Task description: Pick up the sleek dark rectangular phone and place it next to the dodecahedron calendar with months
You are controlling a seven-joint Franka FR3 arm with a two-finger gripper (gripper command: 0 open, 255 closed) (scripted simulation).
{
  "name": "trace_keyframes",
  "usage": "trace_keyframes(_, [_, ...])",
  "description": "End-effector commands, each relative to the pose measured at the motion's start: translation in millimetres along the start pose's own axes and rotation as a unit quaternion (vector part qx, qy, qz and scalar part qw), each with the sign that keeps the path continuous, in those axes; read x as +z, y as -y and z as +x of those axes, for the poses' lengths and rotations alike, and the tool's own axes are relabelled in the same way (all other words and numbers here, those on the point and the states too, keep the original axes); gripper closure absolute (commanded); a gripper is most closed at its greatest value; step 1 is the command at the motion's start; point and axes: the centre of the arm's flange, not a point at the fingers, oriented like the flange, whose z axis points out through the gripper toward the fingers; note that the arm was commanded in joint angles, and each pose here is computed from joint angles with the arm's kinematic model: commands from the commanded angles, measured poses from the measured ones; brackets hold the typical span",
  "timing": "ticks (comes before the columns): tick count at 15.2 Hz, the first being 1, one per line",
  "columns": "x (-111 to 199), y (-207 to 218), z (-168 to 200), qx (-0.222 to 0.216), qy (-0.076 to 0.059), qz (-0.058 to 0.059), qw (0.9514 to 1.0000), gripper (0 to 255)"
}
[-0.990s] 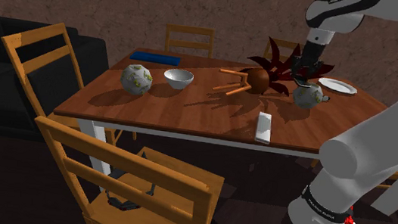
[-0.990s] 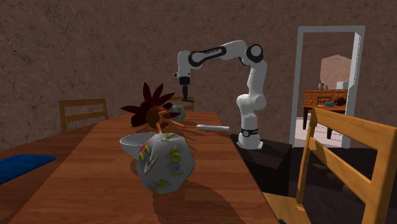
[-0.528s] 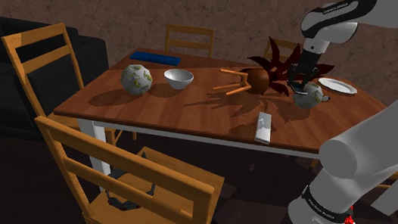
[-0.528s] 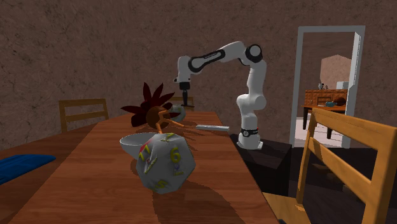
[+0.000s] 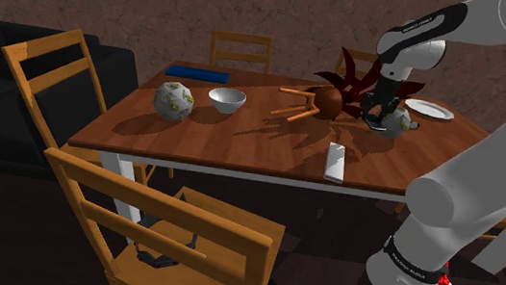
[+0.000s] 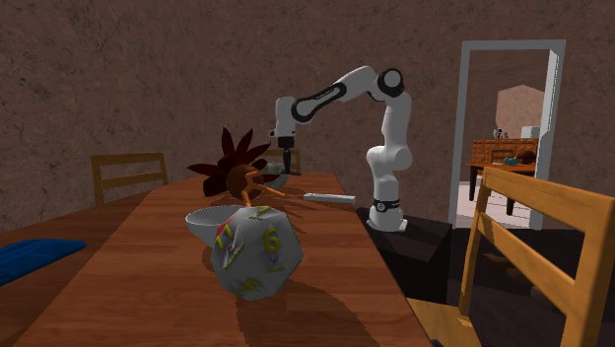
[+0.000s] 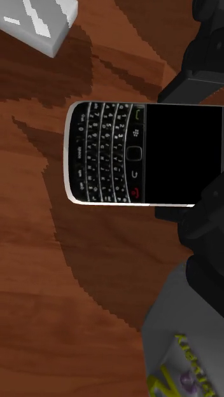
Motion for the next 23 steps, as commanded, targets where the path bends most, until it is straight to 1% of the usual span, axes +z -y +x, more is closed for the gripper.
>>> trace_keyframes(1, [11,-1,1,0.0,0.0,0.0,1.0,255])
trace_keyframes(14, [82,-5,3,0.0,0.0,0.0,1.0,255])
trace_keyframes(22, [82,-5,3,0.0,0.0,0.0,1.0,255])
trace_keyframes(23, [82,-5,3,0.0,0.0,0.0,1.0,0])
